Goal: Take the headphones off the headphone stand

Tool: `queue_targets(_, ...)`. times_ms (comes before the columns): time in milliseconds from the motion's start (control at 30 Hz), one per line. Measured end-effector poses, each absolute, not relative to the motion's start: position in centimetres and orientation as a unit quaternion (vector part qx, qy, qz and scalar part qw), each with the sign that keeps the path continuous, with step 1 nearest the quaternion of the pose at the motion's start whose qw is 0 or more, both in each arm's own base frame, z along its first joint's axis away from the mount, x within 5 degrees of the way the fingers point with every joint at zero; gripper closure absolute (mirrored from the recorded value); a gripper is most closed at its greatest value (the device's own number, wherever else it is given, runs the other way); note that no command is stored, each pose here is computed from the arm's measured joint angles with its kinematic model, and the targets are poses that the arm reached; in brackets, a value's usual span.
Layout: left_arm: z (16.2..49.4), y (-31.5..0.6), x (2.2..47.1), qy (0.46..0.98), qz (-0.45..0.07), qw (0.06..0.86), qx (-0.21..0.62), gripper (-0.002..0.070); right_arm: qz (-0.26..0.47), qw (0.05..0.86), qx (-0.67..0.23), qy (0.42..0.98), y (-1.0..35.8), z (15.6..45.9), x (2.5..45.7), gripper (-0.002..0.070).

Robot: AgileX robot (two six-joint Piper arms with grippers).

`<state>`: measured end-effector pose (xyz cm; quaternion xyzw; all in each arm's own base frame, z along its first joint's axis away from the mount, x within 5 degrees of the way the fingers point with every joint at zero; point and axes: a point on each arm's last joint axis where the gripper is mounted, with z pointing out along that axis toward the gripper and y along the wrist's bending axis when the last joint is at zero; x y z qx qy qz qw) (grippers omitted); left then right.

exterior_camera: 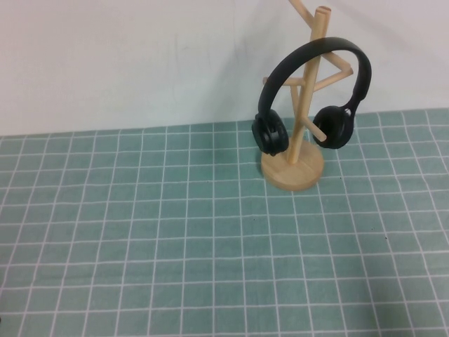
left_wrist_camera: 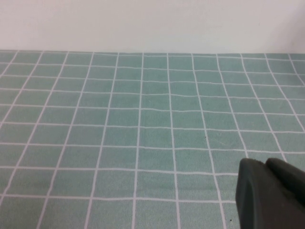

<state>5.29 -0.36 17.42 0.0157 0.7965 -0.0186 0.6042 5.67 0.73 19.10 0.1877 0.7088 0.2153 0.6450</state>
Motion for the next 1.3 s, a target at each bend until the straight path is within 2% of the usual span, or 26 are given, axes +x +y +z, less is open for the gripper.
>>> queue_targets(233, 17.4, -0.4, 5.3, 0.796, -0.019, 0.604, 0.016, 0.0679, 0.277, 0.643, 0.250, 0.669, 0.6, 19.6, 5.7, 0.0684)
queue_targets(300, 17.4, -0.4, 5.3, 0.796, -0.019, 0.604, 0.016, 0.0679, 0.295, 0.627, 0.246, 0.678, 1.0, 19.7, 5.6, 0.0683)
queue_targets(433, 17.4, -0.4, 5.3, 0.796, -0.019, 0.604, 0.016, 0.0679, 0.314, 0.589, 0.210, 0.714, 2.0, 22.1, 5.6, 0.0682)
queue_targets(600, 17.4, -0.4, 5.3, 0.796, -0.019, 0.604, 0.016, 0.0679, 0.276, 0.484, 0.133, 0.820, 3.0, 25.9, 7.4, 0.0682)
queue_targets(800, 17.4, -0.4, 5.3, 0.796, -0.019, 0.604, 0.016, 0.0679, 0.180, 0.354, 0.039, 0.917, 2.5, 28.6, 11.2, 0.0682)
queue_targets(1067, 17.4, -0.4, 5.3, 0.796, -0.019, 0.604, 0.016, 0.0679, 0.150, 0.315, -0.061, 0.935, 2.8, 31.1, 17.9, 0.0682)
queue_targets(1300, 17.4, -0.4, 5.3, 0.796, -0.019, 0.604, 0.016, 0.0679, 0.128, 0.301, -0.207, 0.922, 8.0, 31.3, 22.0, 0.0682)
